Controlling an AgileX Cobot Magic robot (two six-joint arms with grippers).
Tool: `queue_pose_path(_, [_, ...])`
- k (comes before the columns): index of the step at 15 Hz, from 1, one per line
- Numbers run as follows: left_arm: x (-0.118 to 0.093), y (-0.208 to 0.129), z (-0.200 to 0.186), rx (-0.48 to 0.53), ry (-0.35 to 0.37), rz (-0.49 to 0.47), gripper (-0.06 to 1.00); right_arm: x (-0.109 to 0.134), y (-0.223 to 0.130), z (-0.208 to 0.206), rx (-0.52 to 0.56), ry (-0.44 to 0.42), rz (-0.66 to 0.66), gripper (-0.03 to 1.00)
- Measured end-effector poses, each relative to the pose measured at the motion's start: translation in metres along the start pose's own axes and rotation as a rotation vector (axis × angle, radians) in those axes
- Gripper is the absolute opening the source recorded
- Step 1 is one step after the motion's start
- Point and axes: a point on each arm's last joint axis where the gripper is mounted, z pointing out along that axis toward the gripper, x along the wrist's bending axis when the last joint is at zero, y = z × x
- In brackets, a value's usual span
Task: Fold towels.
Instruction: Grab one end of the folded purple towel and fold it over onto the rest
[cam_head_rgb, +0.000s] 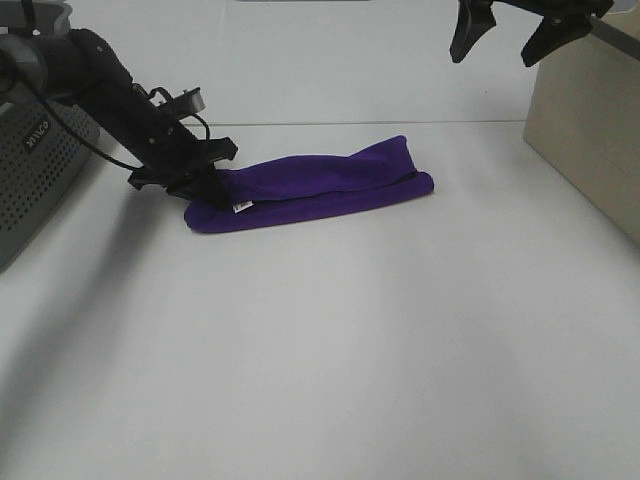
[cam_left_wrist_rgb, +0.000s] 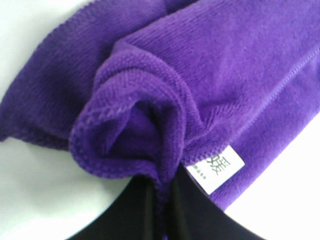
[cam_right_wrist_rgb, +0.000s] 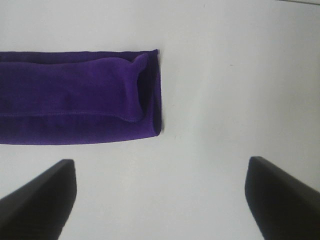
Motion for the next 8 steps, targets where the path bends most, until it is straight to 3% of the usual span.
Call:
queue_pose_path(2, [-0.005, 0.004, -0.013, 0.035, 0.017, 0.039, 0.01, 0.001, 0.001, -0.009, -0.017, -0.001, 0.006, 0.87])
queue_pose_path(5, [-0.013, 0.024, -0.047, -0.033, 0.16, 0.084, 0.01, 0.006, -0.01, -0.052, -0.05, -0.024, -0.001, 0.87])
queue_pose_path(8, [-0.03, 0.032, -0.071, -0.094, 0.172, 0.112, 0.01, 0.008, -0.048, -0.086, -0.003, -0.079, -0.004, 0.86])
